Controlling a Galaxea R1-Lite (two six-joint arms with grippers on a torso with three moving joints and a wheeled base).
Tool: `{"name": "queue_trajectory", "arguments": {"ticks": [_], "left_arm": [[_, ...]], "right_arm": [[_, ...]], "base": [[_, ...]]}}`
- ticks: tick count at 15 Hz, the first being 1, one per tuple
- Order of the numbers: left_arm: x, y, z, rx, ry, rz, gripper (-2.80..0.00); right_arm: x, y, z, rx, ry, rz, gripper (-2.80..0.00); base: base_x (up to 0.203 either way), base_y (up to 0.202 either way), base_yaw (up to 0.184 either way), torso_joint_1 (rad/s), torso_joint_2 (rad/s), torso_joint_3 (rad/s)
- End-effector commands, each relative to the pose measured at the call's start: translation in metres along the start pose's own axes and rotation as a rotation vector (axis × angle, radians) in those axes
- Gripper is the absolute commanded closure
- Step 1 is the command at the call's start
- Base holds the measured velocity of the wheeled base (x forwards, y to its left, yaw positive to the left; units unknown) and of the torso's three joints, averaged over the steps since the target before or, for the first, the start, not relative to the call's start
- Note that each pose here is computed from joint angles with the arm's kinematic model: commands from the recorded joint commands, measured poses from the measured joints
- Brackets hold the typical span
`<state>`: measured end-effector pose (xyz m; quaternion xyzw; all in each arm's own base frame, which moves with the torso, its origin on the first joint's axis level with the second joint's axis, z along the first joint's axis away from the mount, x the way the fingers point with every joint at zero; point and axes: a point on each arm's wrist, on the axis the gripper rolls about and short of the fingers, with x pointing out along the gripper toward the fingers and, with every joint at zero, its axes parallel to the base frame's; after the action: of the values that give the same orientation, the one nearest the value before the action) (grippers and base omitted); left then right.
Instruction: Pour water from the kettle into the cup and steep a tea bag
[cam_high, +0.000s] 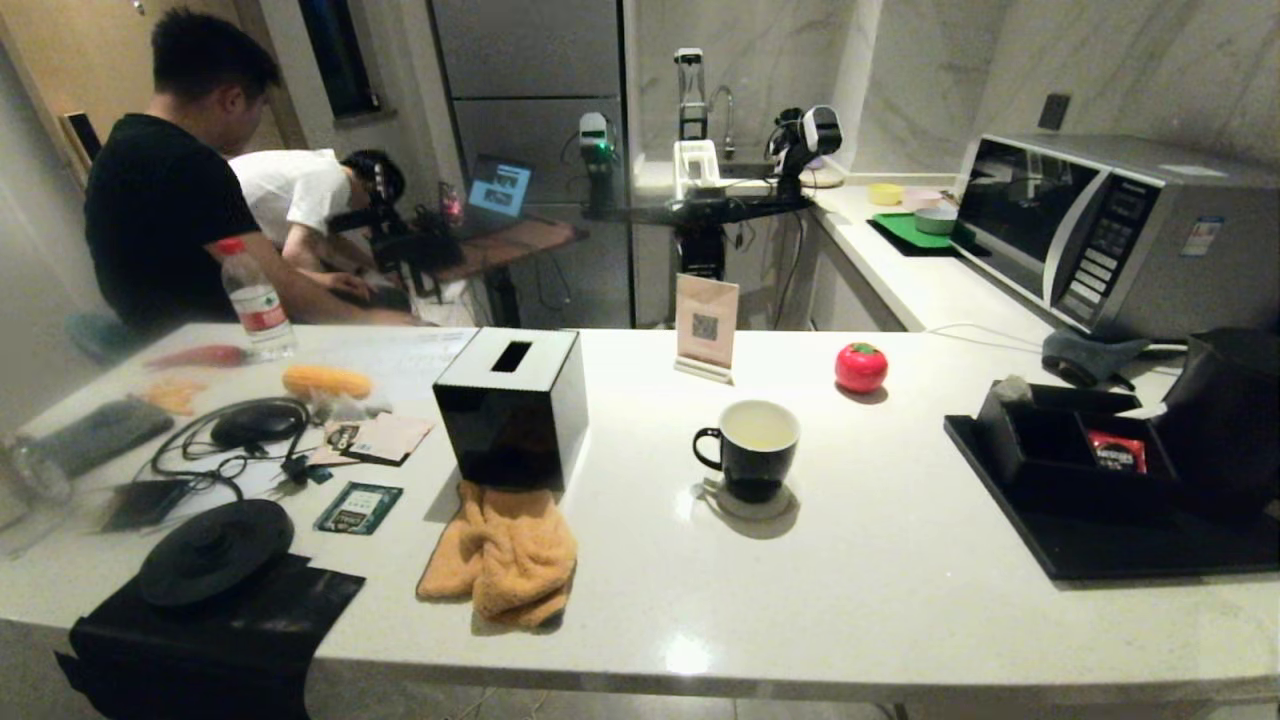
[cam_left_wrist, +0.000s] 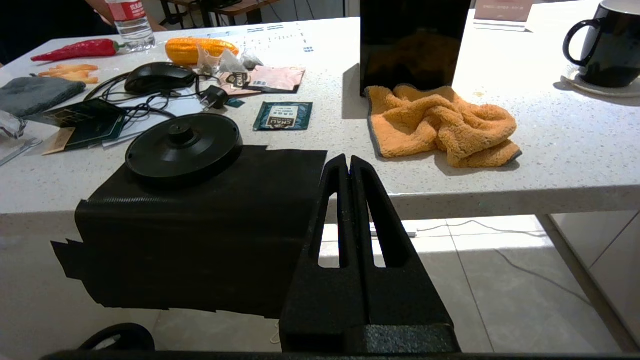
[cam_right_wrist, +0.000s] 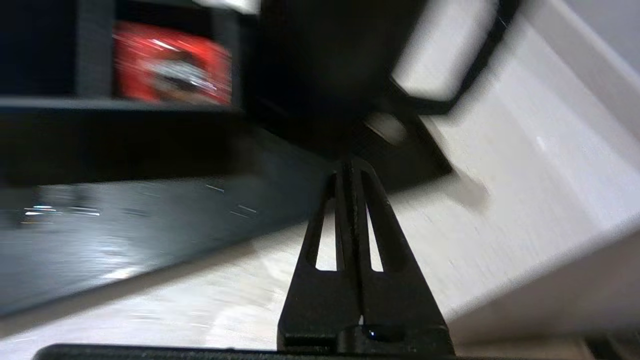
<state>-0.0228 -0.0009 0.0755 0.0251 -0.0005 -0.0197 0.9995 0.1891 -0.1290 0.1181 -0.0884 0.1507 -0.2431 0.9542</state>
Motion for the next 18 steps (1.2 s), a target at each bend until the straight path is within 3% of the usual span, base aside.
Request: {"name": "queue_trajectory", "arguments": {"ticks": [1, 5, 12, 15, 18], "left_arm": [[0.000, 0.000, 0.000, 0.000, 0.000, -0.001, 0.00], [0.000, 0.000, 0.000, 0.000, 0.000, -0.001, 0.00], [0.000, 0.000, 0.000, 0.000, 0.000, -0.001, 0.00], [0.000, 0.000, 0.000, 0.000, 0.000, 0.000, 0.00], [0.000, 0.000, 0.000, 0.000, 0.000, -0.001, 0.00]], "right_arm": [[-0.012, 0.013, 0.017, -0.021, -0.077, 0.056, 0.00], [-0.021, 0.035, 0.036, -0.041, -0.132, 0.165, 0.00], [-0.005, 0.039, 0.088, -0.049, -0.187, 0.229, 0.00], [0.002, 0.056, 0.089, -0.042, -0.193, 0.335, 0.00], [0.018, 0.070, 0.086, -0.041, -0.163, 0.376, 0.00]], "base": [[0.000, 0.000, 0.000, 0.000, 0.00, 0.000], [0.000, 0.000, 0.000, 0.000, 0.00, 0.000], [0.000, 0.000, 0.000, 0.000, 0.00, 0.000], [0.000, 0.000, 0.000, 0.000, 0.00, 0.000], [0.000, 0.000, 0.000, 0.000, 0.00, 0.000]]}}
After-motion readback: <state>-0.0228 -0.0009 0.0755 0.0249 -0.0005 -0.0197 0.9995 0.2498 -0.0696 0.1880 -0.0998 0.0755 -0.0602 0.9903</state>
